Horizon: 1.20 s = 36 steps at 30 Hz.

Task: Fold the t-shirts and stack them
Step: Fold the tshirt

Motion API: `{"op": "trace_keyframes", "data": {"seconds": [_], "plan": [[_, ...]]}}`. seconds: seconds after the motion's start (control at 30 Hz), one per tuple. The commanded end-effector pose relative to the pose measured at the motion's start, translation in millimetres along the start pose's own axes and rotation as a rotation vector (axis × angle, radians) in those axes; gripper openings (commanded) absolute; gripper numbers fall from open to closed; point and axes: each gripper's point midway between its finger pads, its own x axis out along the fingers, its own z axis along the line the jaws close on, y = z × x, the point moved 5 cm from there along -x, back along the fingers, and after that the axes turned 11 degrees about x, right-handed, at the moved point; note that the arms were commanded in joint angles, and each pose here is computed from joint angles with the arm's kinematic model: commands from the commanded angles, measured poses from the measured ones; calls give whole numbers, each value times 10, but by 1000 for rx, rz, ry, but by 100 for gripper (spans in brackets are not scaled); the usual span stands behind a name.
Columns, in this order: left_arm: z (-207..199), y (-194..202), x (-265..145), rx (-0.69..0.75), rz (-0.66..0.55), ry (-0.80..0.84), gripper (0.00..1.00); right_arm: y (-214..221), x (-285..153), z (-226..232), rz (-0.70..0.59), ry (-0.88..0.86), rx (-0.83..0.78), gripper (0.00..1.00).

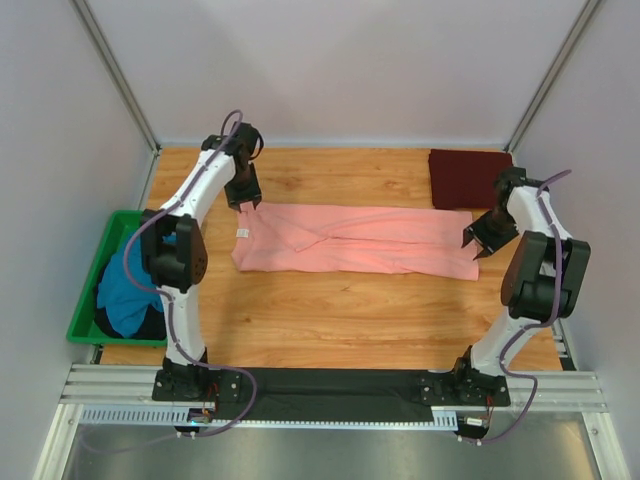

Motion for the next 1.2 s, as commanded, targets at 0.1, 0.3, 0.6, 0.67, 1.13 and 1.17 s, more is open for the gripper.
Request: {"op": "trace_keyframes", "data": {"seconds": [0.1, 0.3, 0.6, 0.67, 1.13, 1.17], "plan": [[131, 517, -538, 2, -24, 134, 48, 193, 14, -340, -6, 57, -41, 46], [18, 1061, -496, -15, 12, 290, 49, 122, 145, -339, -42, 43, -51, 49], [-28, 1422, -155, 2, 106, 257, 50, 97, 391, -386, -56, 83, -17, 49], [-13, 1466, -60, -7, 99, 239, 52, 101, 448, -404, -59, 91, -13, 49], [168, 1486, 473, 36, 163, -17, 24, 11, 752, -537, -106, 163, -20, 24], [174, 1492, 487, 39, 169, -24, 20, 19, 757, -545, -102, 164, -22, 21]]}}
